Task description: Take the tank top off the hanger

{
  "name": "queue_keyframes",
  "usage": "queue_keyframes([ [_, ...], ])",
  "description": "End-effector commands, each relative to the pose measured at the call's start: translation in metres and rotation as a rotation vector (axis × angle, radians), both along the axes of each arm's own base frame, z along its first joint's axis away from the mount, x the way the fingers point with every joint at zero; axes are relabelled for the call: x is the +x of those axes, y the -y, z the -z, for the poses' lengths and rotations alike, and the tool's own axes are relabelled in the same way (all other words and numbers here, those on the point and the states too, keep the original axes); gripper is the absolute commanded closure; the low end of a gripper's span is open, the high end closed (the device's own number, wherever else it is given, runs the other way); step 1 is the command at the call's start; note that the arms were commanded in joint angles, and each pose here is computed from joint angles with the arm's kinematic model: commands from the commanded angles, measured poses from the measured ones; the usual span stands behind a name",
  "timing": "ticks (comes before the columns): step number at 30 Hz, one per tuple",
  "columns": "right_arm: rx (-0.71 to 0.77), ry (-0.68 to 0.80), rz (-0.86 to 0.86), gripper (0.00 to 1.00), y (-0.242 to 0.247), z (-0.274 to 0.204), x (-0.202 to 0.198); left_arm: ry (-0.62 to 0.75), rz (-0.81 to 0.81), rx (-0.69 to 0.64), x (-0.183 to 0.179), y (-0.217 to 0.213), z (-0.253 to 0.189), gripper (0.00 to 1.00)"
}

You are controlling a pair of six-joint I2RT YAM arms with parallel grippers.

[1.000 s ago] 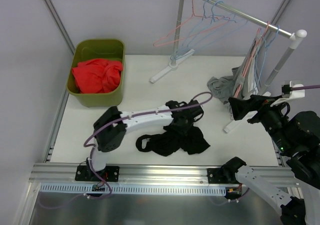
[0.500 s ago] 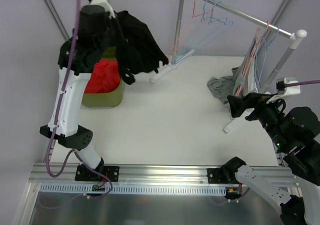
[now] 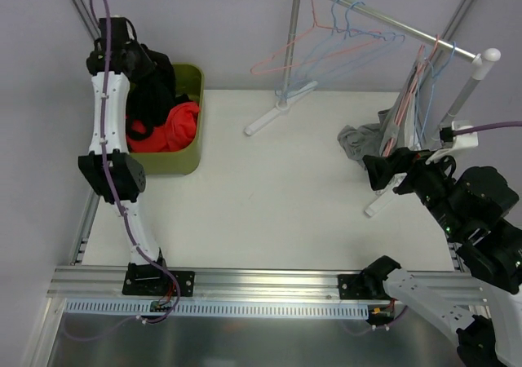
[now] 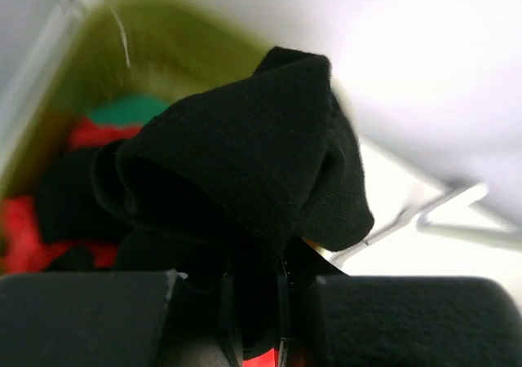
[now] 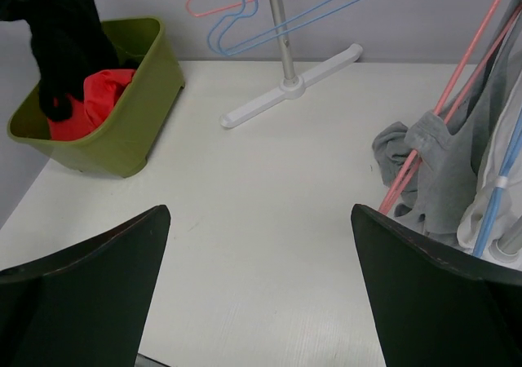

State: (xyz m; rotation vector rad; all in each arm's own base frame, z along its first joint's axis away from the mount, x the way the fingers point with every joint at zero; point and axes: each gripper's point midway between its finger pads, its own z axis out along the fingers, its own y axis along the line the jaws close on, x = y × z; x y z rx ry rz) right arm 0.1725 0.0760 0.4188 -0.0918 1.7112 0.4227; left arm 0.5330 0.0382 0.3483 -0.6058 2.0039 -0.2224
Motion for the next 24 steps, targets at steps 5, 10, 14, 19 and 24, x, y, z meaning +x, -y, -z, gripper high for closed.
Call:
queue_keyframes([
  [5,-0.003,-0.039,-0.051,0.01,-0.021,-0.001,0.012,-0.335,0.180,-0.118,-0.003,0.045,0.147,1.00],
  [10,-0.021,-0.120,-0.043,0.00,-0.032,0.010,0.028,-0.623,0.115,-0.101,-0.053,0.047,0.248,1.00],
  [14,-0.020,-0.133,-0.024,0.01,-0.033,-0.003,0.033,-0.724,0.056,-0.074,-0.083,0.038,0.275,0.99],
  [19,-0.003,-0.092,-0.094,0.01,-0.044,-0.031,0.030,-0.545,0.035,-0.033,-0.058,0.025,0.193,0.42],
  [24,-0.038,-0.073,0.070,0.01,-0.014,-0.041,0.039,-0.311,0.050,-0.022,-0.051,0.028,0.083,0.01],
])
